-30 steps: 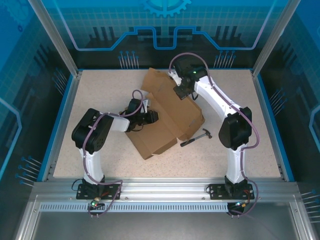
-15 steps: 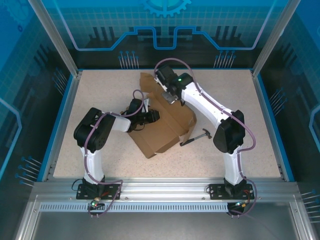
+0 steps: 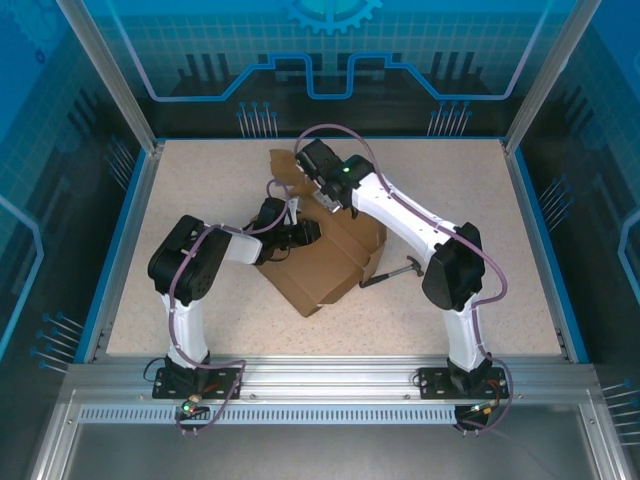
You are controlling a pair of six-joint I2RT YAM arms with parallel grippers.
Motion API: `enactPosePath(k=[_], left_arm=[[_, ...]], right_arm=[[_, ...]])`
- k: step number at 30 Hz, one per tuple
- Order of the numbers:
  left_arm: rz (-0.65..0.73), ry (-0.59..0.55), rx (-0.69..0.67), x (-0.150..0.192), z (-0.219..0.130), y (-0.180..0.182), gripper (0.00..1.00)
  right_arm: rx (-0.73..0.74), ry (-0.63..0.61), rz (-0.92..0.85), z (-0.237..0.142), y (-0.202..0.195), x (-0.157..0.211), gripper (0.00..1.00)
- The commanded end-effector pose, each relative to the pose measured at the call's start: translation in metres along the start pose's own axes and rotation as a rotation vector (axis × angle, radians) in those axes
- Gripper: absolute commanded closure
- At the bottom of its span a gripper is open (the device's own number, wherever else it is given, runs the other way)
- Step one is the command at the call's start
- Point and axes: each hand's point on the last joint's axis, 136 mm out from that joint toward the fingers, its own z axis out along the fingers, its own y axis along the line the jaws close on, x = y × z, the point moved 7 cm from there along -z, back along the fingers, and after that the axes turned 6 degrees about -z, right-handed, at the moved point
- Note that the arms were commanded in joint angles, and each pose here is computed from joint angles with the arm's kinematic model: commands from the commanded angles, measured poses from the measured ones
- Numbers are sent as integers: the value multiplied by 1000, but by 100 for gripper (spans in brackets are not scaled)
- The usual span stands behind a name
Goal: Fold the paper box
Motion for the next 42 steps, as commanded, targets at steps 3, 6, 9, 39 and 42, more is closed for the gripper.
enactPosePath(k=[3,6,9,39,42], left_arm=[[-1,-21,-33,0,-9,8,73],[-6,-36,-68,-4,-13,16,73],[-13,-49,-90,-8,-18,23,73],[115,-306,-66,-54,-106,-3,49],[117,-348,-109,-67,-133,7,46]], right_arm=[[-110,-96,-49,15,-5,-14,100],[-157,-130,-69,20,-7,-24,100],[-176,-143,-100,24,-6,-32,100],[-242,-249,-233,10,-32,-27,100],[-276,-259,-226,9,-40,-25,100]])
